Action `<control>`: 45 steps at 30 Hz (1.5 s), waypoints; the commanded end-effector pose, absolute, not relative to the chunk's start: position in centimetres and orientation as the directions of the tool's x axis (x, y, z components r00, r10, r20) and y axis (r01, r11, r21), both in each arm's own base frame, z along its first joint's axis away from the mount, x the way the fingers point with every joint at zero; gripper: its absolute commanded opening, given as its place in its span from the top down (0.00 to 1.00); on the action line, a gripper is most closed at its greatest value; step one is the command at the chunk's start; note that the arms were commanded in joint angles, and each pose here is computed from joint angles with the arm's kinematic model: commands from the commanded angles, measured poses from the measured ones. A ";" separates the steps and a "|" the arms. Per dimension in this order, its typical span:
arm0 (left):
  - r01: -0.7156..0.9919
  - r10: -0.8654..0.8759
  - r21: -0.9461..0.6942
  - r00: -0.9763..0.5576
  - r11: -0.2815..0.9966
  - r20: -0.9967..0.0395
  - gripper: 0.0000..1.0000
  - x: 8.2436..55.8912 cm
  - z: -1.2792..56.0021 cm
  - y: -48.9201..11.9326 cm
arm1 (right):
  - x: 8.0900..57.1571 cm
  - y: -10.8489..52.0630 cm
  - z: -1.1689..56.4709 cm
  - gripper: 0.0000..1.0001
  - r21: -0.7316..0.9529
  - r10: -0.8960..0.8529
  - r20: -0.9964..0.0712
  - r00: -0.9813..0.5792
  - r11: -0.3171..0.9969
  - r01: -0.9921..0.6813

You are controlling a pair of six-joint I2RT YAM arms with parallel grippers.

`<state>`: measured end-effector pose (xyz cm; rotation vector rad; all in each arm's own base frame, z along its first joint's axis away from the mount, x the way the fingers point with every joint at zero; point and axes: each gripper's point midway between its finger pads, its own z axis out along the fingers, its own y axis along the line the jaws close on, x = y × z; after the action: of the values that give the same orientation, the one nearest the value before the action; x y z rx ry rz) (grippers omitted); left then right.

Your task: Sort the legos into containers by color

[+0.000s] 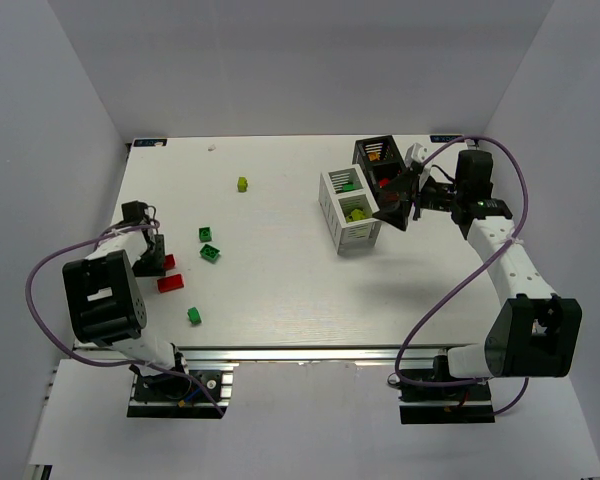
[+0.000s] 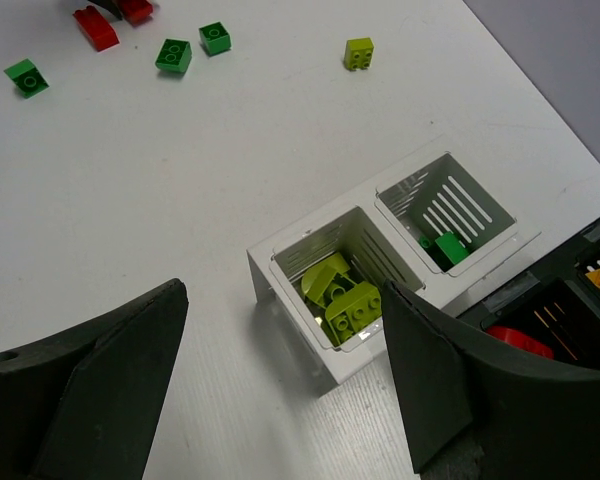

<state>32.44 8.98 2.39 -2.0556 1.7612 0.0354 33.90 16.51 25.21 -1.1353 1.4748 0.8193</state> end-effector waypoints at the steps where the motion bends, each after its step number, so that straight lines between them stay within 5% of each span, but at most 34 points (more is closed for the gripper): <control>1: -0.952 -0.932 -0.291 0.187 -0.094 -0.310 0.34 32.2 2.2 9.7 | 33.6 16.4 26.8 0.17 -0.116 -0.205 -0.977 0.053 0.307 -0.945; 13: -0.943 -0.962 -0.330 0.049 0.043 -0.267 0.71 33.3 2.1 8.3 | 33.6 16.3 26.5 0.18 -0.113 -0.211 -0.976 0.047 0.316 -0.942; 21: -0.863 -0.943 -0.431 -0.137 0.263 -0.302 1.00 34.2 5.7 6.9 | 34.2 16.1 26.7 0.18 -0.078 -0.203 -0.979 0.005 0.354 -0.932; 23: -0.812 -0.928 -0.478 -0.194 0.334 -0.319 1.00 34.5 7.3 6.2 | 34.3 16.1 26.7 0.11 -0.067 -0.199 -0.980 -0.007 0.361 -0.930; 33: -0.369 -0.824 -0.753 -0.401 0.545 -0.400 1.00 33.1 14.6 -1.0 | 29.9 20.3 26.5 0.11 0.135 -0.162 -0.972 -0.171 0.212 -0.968; 41: 0.018 -0.724 -0.887 -0.569 0.462 -0.389 1.00 31.3 17.9 -11.8 | 23.9 28.4 26.3 0.32 0.273 -0.181 -0.942 -0.282 0.070 -0.959; 45: 0.287 -0.646 -0.887 -0.609 0.362 -0.460 1.00 29.1 21.7 -17.0 | 25.4 30.4 27.3 0.28 0.389 -0.117 -0.905 -0.409 0.164 -0.907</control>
<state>30.08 -14.06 15.63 -0.5799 1.9919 -1.1939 23.33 29.56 24.95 -1.1774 1.6394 1.3147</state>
